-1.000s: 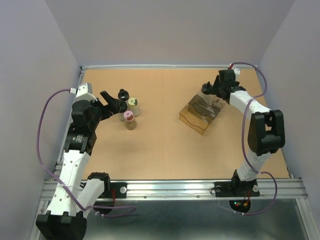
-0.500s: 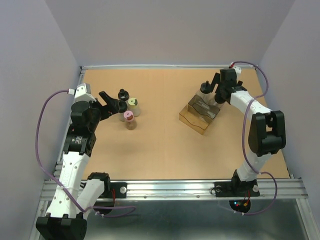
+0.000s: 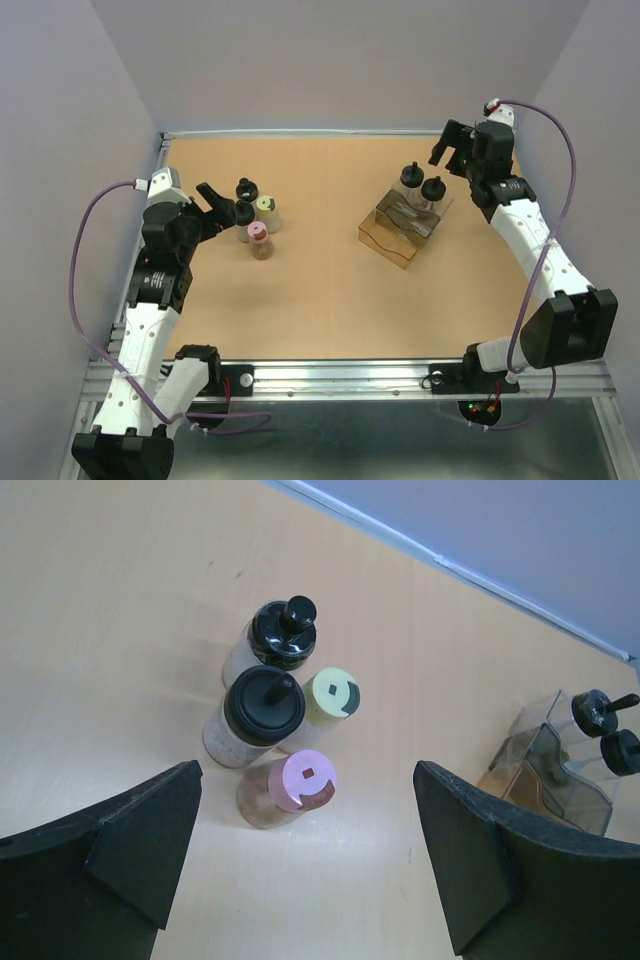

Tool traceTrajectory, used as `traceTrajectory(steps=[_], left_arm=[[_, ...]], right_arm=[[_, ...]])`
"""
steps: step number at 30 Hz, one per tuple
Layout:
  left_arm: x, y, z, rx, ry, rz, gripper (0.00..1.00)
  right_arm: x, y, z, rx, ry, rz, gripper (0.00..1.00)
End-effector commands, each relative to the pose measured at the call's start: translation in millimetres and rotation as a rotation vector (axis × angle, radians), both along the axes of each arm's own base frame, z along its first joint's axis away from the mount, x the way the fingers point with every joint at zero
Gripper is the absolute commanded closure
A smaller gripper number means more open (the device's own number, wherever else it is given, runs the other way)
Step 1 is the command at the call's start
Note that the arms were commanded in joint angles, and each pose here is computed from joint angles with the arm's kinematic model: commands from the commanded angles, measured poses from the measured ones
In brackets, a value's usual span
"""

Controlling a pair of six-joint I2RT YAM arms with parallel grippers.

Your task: Organize the condiment bottles

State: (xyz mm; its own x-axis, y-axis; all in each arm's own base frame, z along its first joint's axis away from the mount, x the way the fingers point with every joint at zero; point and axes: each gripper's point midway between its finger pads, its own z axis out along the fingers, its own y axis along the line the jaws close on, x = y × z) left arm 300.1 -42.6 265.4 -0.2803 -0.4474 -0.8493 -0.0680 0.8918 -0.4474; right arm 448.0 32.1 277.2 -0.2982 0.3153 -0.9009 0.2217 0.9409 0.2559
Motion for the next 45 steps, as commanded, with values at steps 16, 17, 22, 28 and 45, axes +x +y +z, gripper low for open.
traceTrajectory(steps=[16, 17, 22, 28, 45], left_arm=[[-10.5, 14.5, 25.8, 0.008, -0.074, 0.081, 0.01], [-11.8, 16.1, 26.4, 0.008, -0.076, 0.089, 0.01], [-16.1, 19.0, 29.5, 0.009, -0.084, 0.104, 0.01], [-20.1, 21.7, 31.4, 0.01, -0.087, 0.118, 0.01], [-26.1, 23.7, 23.4, 0.038, -0.066, 0.115, 0.01]], right_arm=[[-121.3, 349.3, -85.0, -0.144, 0.152, 1.051, 0.0], [-122.1, 356.9, -91.7, -0.152, 0.162, 1.049, 0.0], [-130.6, 407.3, -106.1, -0.152, 0.145, 1.102, 0.0], [-113.9, 452.6, -113.4, -0.15, 0.095, 1.091, 0.0], [-87.3, 494.3, -148.3, -0.106, 0.128, 1.055, 0.42]])
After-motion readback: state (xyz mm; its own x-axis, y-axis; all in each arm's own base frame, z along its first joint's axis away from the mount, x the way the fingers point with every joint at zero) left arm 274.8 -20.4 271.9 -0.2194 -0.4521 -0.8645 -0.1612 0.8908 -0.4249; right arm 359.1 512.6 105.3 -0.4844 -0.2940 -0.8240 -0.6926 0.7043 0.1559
